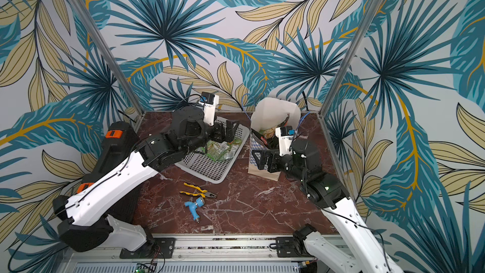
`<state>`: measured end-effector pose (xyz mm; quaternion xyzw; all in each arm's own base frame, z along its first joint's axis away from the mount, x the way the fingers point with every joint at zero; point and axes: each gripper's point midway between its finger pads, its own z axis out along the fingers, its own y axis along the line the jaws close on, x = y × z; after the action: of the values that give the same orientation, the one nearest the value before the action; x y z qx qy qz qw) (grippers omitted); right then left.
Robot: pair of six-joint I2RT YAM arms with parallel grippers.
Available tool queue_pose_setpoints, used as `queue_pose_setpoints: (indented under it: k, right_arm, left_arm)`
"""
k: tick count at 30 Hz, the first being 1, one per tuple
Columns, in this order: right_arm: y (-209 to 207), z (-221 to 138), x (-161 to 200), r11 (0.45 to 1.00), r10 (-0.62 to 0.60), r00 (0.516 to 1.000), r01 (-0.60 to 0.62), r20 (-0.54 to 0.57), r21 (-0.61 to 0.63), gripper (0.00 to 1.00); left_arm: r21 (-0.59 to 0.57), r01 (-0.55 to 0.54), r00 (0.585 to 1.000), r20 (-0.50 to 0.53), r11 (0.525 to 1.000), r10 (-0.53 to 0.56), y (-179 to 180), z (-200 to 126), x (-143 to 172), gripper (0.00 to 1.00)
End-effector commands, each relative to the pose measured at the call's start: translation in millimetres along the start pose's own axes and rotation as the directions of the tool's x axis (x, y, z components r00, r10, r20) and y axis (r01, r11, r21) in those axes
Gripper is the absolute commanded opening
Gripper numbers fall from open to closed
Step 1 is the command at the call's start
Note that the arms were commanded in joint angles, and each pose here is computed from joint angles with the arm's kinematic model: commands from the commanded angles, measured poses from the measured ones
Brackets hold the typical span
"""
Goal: Place the condiment packets inside the bag
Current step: Place the condiment packet in the paper bag, then pick up the condiment packet from the storage box.
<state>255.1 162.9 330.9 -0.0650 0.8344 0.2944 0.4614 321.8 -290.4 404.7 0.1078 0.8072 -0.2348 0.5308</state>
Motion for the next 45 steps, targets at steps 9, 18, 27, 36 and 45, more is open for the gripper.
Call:
queue_pose_setpoints:
  k: [9,18,27,36,45]
  right_arm:
    - [57.7,56.0,12.5,0.96,-0.279,0.952,0.278,-0.124,-0.024,0.93]
    - [60.1,141.9,45.1,0.924,-0.332,0.879,0.375,-0.342,0.068,0.92]
    - [31.2,227.9,83.3,0.858,-0.3,0.751,0.482,-0.588,0.178,0.93]
    - [-19.4,292.1,93.0,0.852,-0.181,0.71,0.459,-0.681,0.251,0.93]
    - [-53.7,327.0,97.5,0.902,-0.104,0.716,0.361,-0.69,0.238,0.93]
  left_arm:
    - [-0.34,0.143,0.988,-0.013,0.929,-0.157,152.4,-4.9,107.6,1.0]
    - [-0.547,0.177,0.975,-0.018,0.818,-0.223,224.0,3.7,179.1,1.0]
    - [-0.65,0.274,0.931,-0.005,0.708,-0.365,265.9,-1.1,218.3,1.0]
    - [-0.681,0.352,0.889,0.029,0.642,-0.457,290.1,-7.6,237.5,1.0]
    - [-0.681,0.399,0.862,0.05,0.614,-0.504,296.4,-11.6,246.2,1.0]
